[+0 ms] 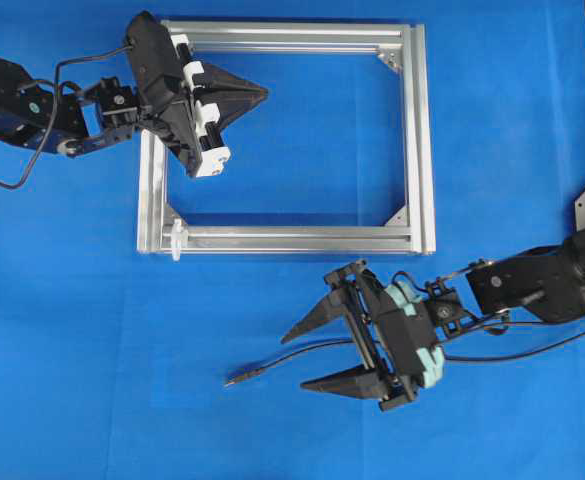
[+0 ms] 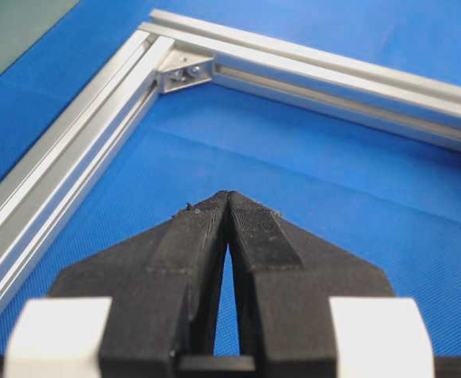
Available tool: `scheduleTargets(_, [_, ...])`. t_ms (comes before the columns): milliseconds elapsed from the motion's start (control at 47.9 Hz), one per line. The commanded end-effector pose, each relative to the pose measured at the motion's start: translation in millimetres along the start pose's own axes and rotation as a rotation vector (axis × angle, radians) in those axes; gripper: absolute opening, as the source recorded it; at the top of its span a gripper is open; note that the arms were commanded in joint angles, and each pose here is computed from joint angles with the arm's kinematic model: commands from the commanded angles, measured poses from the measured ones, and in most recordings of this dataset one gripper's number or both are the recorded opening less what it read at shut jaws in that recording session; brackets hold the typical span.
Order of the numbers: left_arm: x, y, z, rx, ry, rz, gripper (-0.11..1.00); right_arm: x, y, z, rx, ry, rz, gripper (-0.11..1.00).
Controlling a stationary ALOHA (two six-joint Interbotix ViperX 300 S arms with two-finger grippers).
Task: Insert the wire through the string loop located on the left side.
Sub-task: 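Close the right gripper on the black USB cable near its plug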
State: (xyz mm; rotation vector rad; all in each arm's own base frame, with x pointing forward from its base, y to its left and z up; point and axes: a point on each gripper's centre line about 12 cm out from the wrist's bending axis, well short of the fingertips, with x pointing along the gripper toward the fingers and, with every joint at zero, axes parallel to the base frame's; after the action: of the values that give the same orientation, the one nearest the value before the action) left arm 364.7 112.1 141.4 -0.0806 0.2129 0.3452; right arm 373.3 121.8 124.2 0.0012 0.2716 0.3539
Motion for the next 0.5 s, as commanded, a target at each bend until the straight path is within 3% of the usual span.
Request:
scheduleTargets(0, [-1.4,-0.3,13.3,0.000,-0.040,-0.003,0.00,7.0,1.0,5.4,0.010,-0.025,0.001,0.75])
scheduleTargets(480, [-1.6,-0.3,11.7,0.000,-0.029,-0.003,0.00,43.8,-2.4,-31.2,0.062,0.049,-0.003,0.74])
